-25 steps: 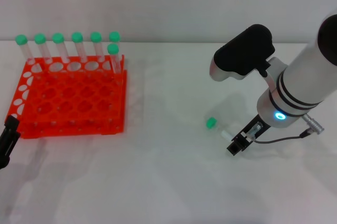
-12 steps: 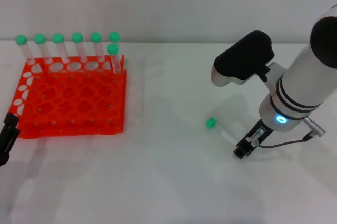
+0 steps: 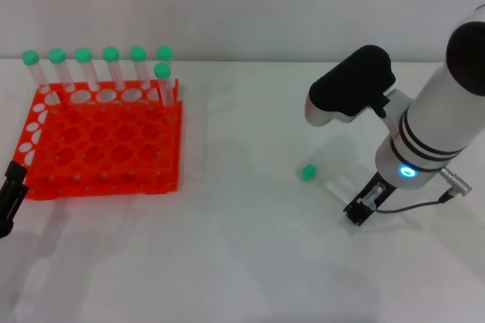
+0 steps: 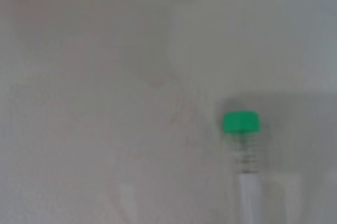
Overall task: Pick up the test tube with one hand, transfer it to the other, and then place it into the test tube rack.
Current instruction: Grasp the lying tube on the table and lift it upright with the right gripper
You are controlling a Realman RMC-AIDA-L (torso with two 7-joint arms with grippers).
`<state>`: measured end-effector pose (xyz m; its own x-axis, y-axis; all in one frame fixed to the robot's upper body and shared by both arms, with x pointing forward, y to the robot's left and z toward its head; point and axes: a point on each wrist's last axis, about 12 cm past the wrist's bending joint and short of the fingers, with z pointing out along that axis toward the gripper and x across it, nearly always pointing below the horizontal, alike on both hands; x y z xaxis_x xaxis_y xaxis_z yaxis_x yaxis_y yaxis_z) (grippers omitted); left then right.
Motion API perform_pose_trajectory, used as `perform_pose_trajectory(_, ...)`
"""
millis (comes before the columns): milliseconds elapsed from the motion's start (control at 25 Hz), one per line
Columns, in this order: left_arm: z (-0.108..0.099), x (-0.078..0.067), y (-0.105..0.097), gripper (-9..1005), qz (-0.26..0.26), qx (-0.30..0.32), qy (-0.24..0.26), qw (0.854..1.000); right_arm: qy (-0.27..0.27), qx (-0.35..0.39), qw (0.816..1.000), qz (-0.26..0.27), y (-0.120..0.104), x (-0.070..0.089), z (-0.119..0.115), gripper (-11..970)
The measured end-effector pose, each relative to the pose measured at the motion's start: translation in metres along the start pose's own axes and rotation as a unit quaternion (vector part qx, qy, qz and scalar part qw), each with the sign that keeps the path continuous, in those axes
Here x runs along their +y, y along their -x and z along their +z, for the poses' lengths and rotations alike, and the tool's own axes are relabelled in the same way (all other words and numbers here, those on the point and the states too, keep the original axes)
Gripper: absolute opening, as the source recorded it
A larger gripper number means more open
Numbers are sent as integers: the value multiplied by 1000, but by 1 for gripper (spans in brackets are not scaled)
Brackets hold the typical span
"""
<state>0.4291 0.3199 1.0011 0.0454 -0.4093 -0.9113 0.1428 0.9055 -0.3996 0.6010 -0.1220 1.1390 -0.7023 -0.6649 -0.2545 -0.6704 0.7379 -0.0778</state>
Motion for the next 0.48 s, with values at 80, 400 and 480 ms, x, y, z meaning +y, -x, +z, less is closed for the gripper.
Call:
perform_pose_trajectory(80, 0, 0, 0, 860, 0, 0, 0, 1000, 0, -2, 1000, -3, 1, 0, -1, 269)
perform_pose_trajectory(400, 0, -1, 0, 860, -1, 0, 0, 1000, -1, -9, 1000, -16, 0, -2, -4, 196)
perform_pose_trajectory(480, 0, -1, -1, 860, -1, 1, 0, 1000, 2, -38, 999, -15, 1, -4, -13, 196)
